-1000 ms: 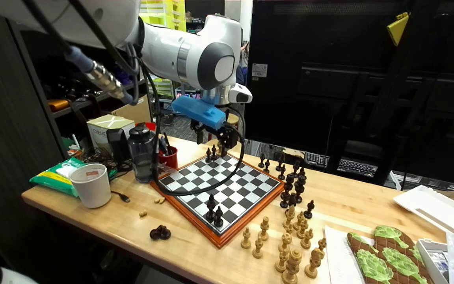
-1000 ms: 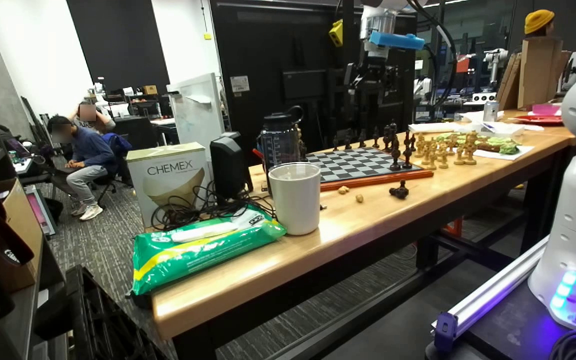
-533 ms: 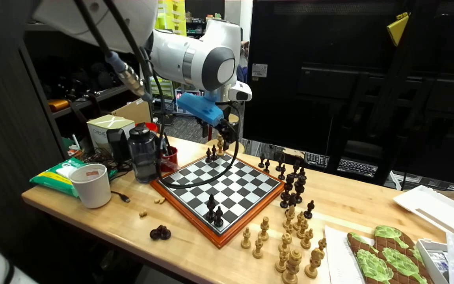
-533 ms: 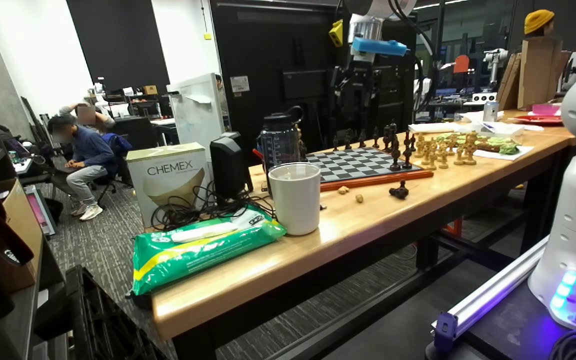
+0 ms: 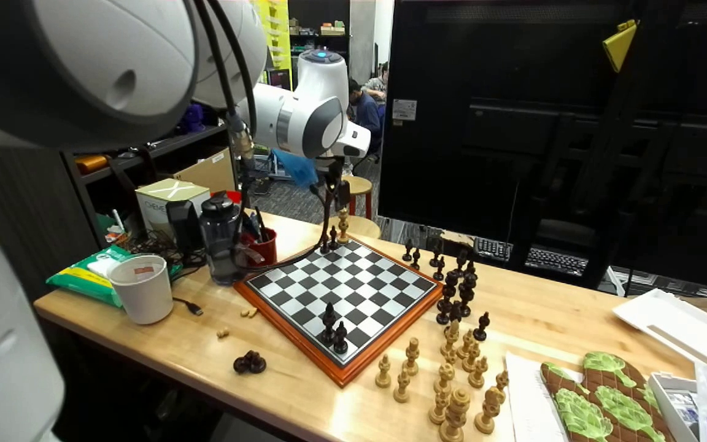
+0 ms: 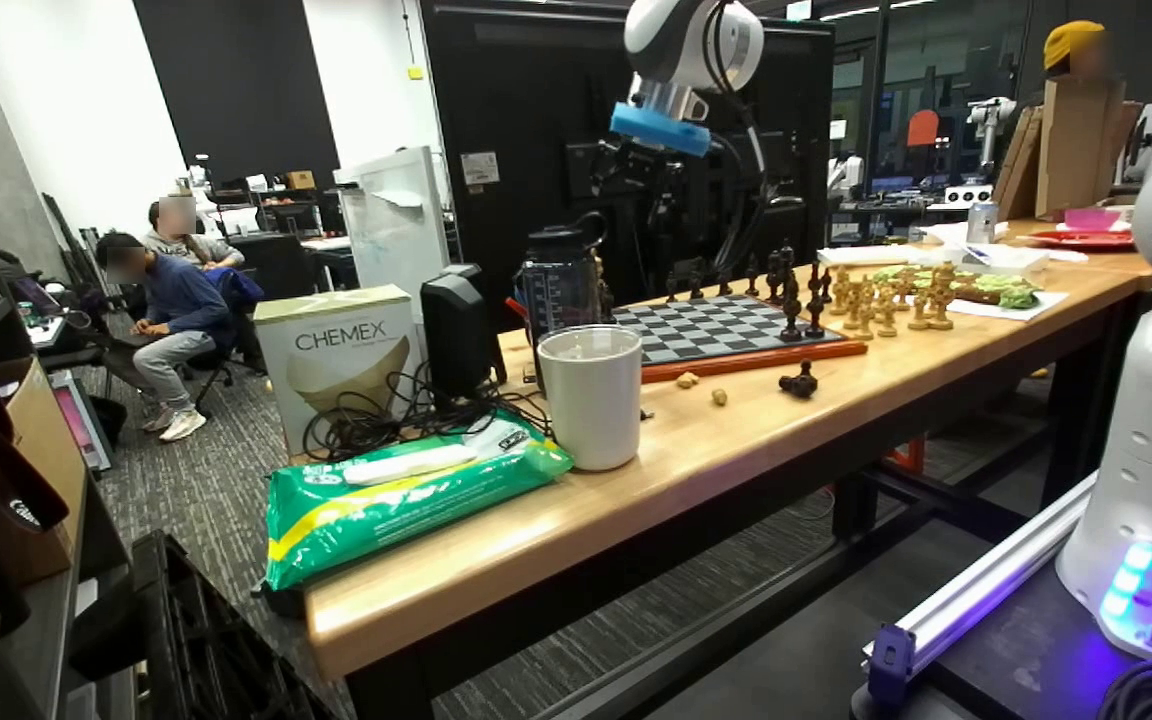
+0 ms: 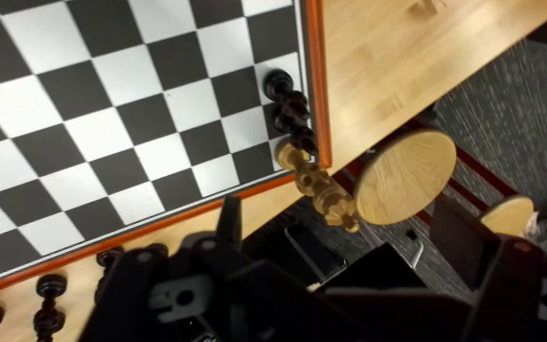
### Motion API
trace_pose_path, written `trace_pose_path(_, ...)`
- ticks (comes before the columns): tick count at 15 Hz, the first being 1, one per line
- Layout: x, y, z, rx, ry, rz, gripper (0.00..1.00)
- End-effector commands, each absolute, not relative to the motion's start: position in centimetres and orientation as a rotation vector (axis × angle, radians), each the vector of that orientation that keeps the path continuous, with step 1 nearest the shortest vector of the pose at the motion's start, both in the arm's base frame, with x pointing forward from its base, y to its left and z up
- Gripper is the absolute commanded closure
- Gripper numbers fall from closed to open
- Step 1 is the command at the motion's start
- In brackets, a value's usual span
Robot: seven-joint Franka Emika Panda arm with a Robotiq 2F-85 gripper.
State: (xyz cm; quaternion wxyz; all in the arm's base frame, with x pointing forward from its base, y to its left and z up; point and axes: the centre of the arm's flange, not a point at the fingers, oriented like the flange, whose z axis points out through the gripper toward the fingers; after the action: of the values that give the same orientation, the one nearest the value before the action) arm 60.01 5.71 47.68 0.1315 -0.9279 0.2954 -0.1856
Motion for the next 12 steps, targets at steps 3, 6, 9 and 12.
trace_pose_path(3,61.9,9.1,48.5,-2.594,1.055,-0.713,0.0)
trace_pose_path(6,61.1,9.0,49.2,-2.557,1.169,-0.779,0.0)
trace_pose_path(9,59.9,8.4,50.5,-2.589,1.268,-0.782,0.0)
trace_pose_path(12,58.4,8.0,51.9,-2.67,1.374,-0.703,0.0)
